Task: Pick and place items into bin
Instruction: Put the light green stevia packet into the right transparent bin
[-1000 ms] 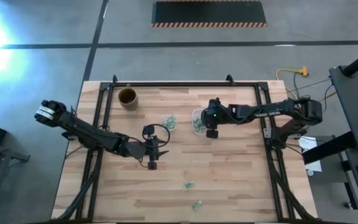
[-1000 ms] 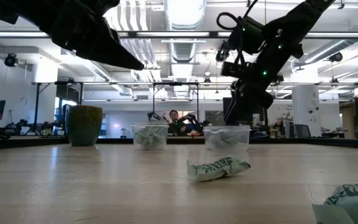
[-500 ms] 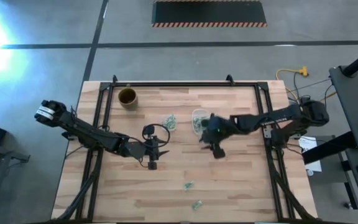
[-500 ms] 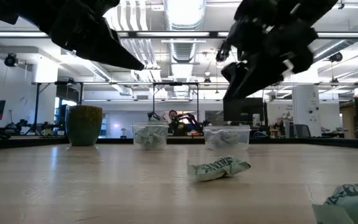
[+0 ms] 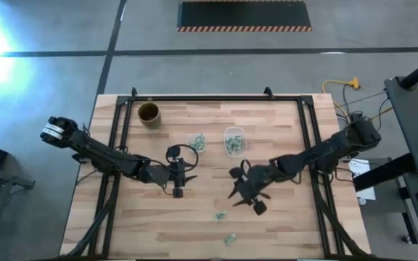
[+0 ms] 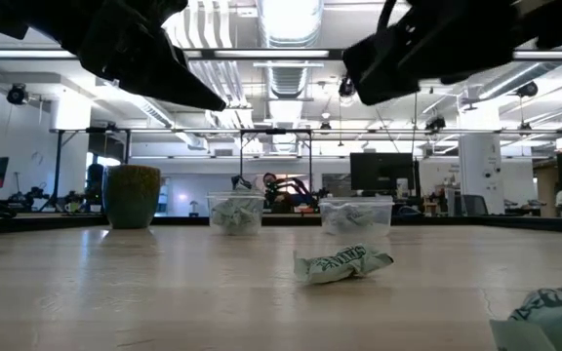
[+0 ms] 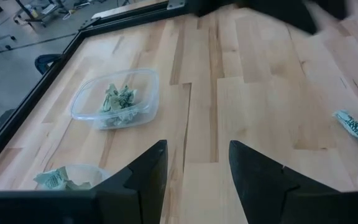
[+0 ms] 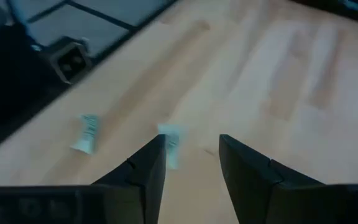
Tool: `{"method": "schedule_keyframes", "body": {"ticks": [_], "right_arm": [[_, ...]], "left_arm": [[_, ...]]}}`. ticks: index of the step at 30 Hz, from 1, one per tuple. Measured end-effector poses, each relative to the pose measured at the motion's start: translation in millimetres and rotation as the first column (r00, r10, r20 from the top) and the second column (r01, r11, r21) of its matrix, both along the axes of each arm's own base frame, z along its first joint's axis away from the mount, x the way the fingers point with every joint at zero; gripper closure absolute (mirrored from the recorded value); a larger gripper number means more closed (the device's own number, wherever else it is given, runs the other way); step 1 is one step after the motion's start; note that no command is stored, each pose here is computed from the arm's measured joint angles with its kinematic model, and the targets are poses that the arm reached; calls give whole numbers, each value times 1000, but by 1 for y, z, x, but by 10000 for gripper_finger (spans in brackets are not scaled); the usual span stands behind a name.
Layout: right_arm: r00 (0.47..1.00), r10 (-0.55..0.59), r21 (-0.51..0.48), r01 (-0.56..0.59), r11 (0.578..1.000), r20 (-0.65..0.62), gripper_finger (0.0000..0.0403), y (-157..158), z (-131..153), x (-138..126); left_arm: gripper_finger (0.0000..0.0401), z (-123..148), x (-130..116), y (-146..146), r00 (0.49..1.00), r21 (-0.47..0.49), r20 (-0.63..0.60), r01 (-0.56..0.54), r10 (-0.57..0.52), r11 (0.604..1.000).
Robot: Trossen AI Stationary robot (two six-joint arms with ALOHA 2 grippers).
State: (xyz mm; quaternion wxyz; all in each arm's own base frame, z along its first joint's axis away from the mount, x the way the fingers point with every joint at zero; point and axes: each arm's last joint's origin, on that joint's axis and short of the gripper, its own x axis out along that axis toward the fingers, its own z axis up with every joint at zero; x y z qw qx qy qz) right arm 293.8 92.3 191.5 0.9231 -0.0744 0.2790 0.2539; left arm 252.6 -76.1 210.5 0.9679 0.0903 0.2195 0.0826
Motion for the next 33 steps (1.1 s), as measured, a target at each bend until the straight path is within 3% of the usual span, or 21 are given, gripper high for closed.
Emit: {"method": "schedule_keyframes", "body": {"ticks": [8, 17, 33], "right_arm": [[995, 78, 20, -80, 997, 66, 266, 31, -26, 12], [999, 31, 73, -30, 997, -9, 275, 36, -71, 27], [994, 9, 72, -1, 997, -108, 275, 42, -108, 42]], "left_arm": [[245, 0, 0, 0, 1000, -2, 6, 0, 0, 1000], [245, 0, 0, 0, 1000, -3, 7, 2, -2, 1000], [245, -1, 0, 0, 1000, -5, 14, 2, -2, 1000]]}}
